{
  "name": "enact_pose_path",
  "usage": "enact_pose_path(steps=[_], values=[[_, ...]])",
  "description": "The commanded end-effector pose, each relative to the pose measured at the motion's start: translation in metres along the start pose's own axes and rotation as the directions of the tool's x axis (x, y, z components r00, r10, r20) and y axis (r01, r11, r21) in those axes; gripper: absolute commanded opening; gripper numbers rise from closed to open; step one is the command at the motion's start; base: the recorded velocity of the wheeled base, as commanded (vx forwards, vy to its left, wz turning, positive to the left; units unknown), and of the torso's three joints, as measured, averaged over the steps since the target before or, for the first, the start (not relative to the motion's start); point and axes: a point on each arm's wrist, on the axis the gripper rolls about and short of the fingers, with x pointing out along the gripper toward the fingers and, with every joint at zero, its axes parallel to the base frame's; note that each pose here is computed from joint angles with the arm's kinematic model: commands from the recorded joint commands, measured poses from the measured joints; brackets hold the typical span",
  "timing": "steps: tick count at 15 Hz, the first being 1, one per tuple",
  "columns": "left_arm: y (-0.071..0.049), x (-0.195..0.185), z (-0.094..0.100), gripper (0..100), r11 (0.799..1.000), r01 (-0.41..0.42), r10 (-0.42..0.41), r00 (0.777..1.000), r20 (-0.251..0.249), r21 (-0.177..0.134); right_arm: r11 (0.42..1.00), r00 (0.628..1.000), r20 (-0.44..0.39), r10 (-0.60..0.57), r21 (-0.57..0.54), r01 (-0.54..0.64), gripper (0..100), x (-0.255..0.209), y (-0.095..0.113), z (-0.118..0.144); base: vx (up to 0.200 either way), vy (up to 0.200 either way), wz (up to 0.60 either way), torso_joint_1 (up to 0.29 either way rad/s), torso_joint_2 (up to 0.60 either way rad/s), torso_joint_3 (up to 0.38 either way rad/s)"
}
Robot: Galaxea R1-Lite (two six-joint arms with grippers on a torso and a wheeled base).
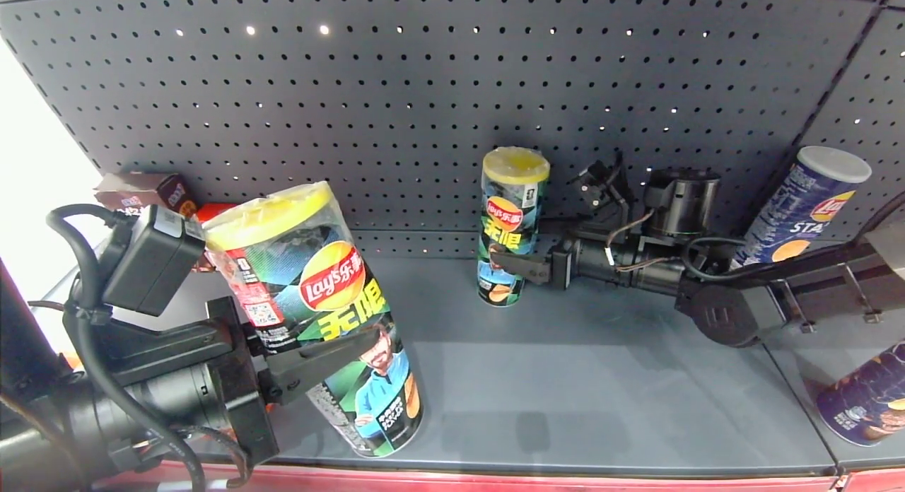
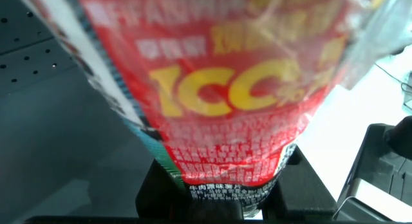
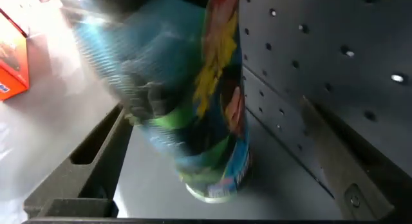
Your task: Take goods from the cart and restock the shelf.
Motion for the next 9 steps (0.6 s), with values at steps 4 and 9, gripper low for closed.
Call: enact_pose_path(steps=[4, 9], values=[[0.0, 0.0, -0.001, 0, 1.0, -0.002, 0.002, 1.0, -0.002, -0.003, 1.0, 1.0, -0.003, 0.028, 0.001, -0.028, 100, 0.033, 0.004, -0.013, 0.0, 0.0, 0.0, 0.0, 0.0, 0.0], [0.0, 0.0, -0.001, 0, 1.0, -0.002, 0.002, 1.0, -0.004, -0.003, 1.0, 1.0, -0.001, 0.017, -0.001, -0.017, 0, 0.037, 0.008, -0.016, 0.0, 0.0, 0.0, 0.0, 0.0, 0.0]])
